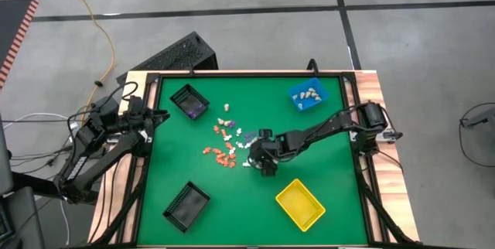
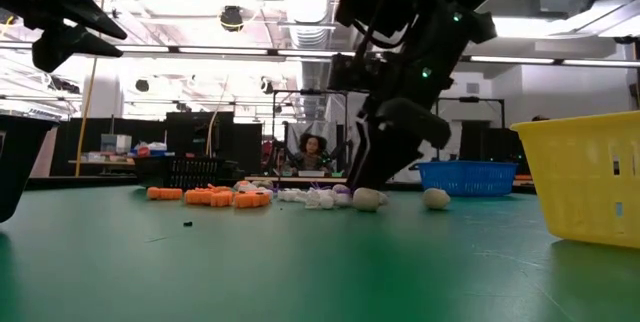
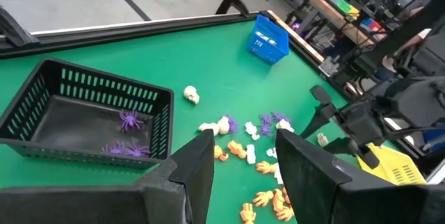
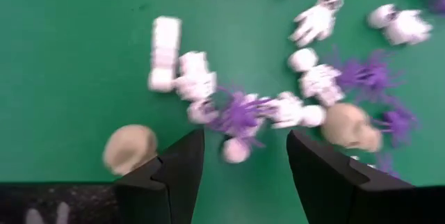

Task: Sort Halloween decoration
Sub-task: Put the purple spider toy into the top black basket

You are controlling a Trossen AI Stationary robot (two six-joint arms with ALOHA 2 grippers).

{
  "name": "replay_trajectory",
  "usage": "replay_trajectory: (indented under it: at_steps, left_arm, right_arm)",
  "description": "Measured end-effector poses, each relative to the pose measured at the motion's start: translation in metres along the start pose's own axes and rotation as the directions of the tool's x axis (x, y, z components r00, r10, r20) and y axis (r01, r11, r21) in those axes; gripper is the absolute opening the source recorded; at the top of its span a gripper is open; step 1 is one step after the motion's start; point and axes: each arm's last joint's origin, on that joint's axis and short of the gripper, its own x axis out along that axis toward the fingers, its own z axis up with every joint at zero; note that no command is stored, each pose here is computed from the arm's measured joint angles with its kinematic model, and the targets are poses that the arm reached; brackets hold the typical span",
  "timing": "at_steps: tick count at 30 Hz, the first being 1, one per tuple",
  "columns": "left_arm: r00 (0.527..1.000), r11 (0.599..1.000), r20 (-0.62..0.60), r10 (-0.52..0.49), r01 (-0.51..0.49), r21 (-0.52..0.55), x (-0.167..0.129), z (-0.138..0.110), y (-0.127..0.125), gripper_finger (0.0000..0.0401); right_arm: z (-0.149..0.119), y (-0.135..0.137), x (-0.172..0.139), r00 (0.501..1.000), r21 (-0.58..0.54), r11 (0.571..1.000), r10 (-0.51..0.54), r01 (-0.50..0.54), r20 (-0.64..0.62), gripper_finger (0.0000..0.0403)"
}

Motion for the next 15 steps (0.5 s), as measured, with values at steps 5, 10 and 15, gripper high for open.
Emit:
replay_trajectory:
  at_steps: [5, 10, 15]
  left_arm:
    - [1.0, 1.0, 0.002, 0.004, -0.004, -0.007, 0.0, 0.0001, 0.0001, 0.0144]
    - [1.0, 1.0, 0.004, 0.008, -0.008, -0.005, 0.0, 0.0001, 0.0002, 0.0144]
    - [1.0, 1.0, 0.004, 0.008, -0.008, -0.005, 0.0, 0.0001, 0.0002, 0.0144]
  right_arm:
    - [0.0005, -0.0037, 0.0006, 1.0, 0.009, 1.0, -0.022, 0.022, 0.004, 0.0211]
    - [0.0009, -0.0034, 0.0006, 1.0, 0.005, 1.0, -0.018, 0.018, 0.008, 0.0173]
    - [0.0016, -0.0033, 0.0006, 1.0, -0.004, 1.0, -0.015, 0.016, 0.015, 0.0132]
